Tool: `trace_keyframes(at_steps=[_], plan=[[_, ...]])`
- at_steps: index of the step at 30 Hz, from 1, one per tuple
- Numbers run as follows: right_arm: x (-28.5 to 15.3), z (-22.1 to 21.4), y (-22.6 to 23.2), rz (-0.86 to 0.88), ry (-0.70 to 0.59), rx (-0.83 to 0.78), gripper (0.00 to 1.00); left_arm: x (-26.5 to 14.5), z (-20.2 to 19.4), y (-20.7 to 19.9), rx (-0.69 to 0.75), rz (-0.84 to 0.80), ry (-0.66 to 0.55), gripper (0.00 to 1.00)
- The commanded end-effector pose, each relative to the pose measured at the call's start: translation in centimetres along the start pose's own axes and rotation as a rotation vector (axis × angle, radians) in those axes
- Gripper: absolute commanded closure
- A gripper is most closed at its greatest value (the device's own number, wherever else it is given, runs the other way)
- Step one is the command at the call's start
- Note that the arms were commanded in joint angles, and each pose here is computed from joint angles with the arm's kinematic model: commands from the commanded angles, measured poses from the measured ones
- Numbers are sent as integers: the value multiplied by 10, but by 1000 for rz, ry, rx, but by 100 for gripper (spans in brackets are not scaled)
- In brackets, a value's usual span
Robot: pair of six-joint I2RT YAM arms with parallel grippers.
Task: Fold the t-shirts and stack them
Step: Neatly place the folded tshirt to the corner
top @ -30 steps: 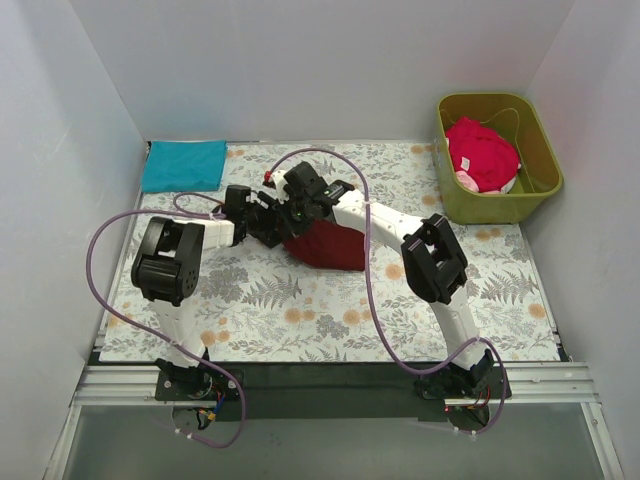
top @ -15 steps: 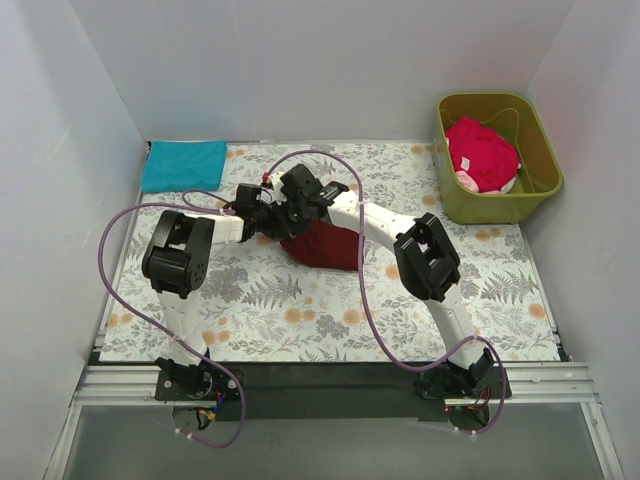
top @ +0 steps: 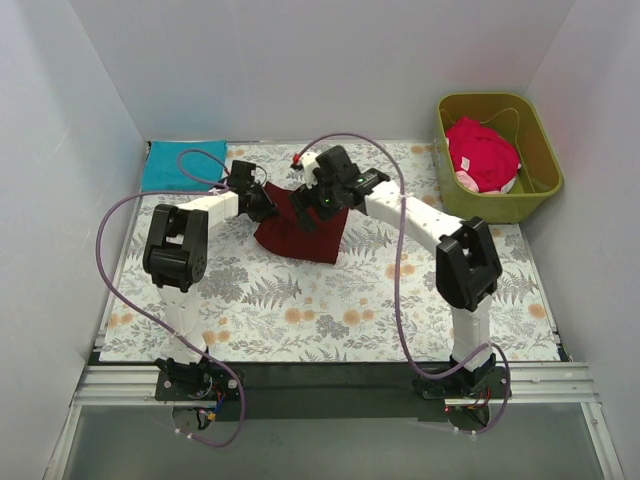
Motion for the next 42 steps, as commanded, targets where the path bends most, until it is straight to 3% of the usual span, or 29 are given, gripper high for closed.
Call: trace_keyframes(at_steps=[1,4,9,17,24,34,42], plan=[[-44,8,-14,-23,-60,-44,2,-5,29,17,276,140,-39,100],[-60,-1,-24,-61,-56,-58,2,-4,53,21,393,175,-44,100],[-79,-16,-46,-127,-47,-28,2,-16,122,10,502,204,-188,100],[-82,-35,-53,-150,-14,4,2,-14,177,6,699,162,-288,100],[-82,-40,-53,-158,-1,5,2,-30,233,5,730,168,-457,100],[-81,-46,-53,-163,12,7,2,-79,258,-23,767,120,-609,100],[-83,-48,-52,-166,11,8,2,-109,259,-37,782,97,-652,100]])
Point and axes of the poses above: each gripper's point midway between its finger pads, its own x axis out along the fingers, its own y axis along the line the jaws close on, z = x × y, the point moved 8 cm from there along -x, back along the fingers, and after that the axes turned 1 degree about x, right-handed, at the moved point
